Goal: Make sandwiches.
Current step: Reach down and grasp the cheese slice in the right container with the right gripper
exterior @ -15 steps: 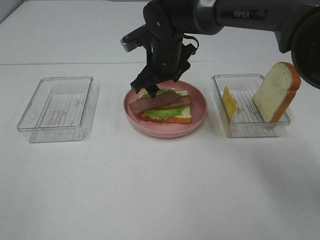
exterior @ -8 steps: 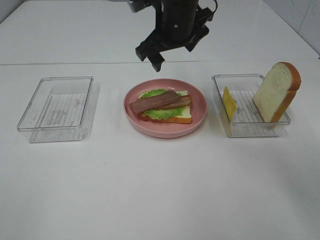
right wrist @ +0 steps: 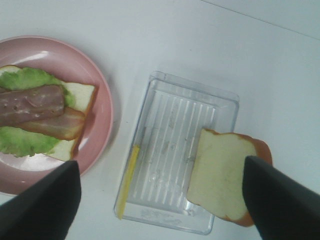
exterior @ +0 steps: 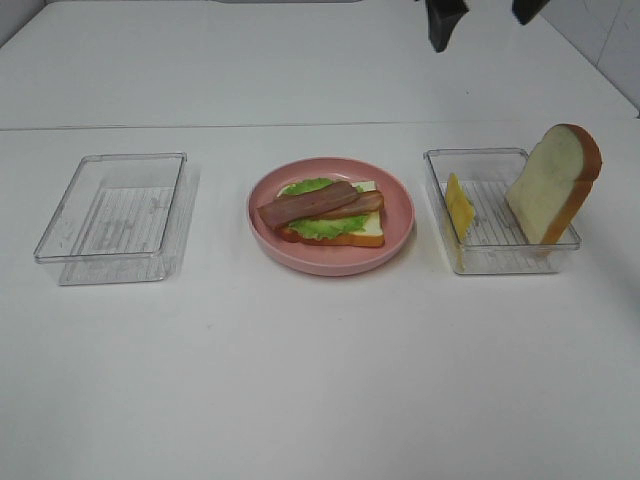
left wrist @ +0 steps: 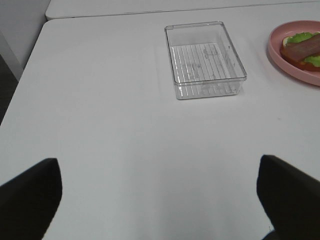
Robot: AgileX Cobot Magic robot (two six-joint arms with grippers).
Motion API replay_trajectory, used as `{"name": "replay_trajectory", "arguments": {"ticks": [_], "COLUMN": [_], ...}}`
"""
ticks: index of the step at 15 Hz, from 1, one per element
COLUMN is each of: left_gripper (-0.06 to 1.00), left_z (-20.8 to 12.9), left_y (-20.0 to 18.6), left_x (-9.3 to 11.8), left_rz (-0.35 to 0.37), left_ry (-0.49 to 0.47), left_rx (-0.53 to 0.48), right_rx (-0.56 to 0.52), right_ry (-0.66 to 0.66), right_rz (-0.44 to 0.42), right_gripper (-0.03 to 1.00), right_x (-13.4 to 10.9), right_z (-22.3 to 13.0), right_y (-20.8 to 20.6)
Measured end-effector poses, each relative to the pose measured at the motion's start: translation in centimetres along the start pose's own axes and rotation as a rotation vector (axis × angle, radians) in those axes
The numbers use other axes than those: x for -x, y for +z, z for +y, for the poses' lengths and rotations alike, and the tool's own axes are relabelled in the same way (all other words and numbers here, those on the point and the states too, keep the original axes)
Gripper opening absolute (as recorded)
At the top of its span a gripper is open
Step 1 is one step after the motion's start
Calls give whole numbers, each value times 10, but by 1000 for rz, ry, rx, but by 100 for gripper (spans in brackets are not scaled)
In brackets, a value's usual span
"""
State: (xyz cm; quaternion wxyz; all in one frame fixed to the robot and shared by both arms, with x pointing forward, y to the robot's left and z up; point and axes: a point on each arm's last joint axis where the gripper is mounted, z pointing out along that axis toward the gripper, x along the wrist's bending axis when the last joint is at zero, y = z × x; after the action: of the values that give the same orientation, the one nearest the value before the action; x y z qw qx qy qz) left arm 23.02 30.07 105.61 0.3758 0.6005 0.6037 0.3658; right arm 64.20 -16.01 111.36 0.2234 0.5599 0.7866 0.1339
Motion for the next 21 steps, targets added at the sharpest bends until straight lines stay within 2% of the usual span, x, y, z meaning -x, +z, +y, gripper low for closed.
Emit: {"name": "replay_trajectory", "arguments": {"ticks": [2,3,7,11,12,16,21], "left_gripper": [98,98,98,98,98,98,98], "left_z": [0,0,0,0,0,0,0], "left_y": [0,0,0,0,0,0,0], "left_x": [0,0,0,0,0,0,0], "left_rz": [0,0,0,0,0,0,0], "left_ry": [0,0,0,0,0,0,0], "left_rx": [0,0,0,0,0,0,0], "right_rx": [6,11,-11,-184,-261,-309,-364], "right_ry": [47,50,69,41,29,15,-7], "right_rz": [-9,-11,68,89,126,168,177], "right_gripper": [86,86,86,86,86,86,86], "right_x": [22,24,16,0,-11,-24,-30], "right_z": [-3,-4,-7,-34,-46,-54,-63], "right_y": [-13,-16,-13,52,85,127,156]}}
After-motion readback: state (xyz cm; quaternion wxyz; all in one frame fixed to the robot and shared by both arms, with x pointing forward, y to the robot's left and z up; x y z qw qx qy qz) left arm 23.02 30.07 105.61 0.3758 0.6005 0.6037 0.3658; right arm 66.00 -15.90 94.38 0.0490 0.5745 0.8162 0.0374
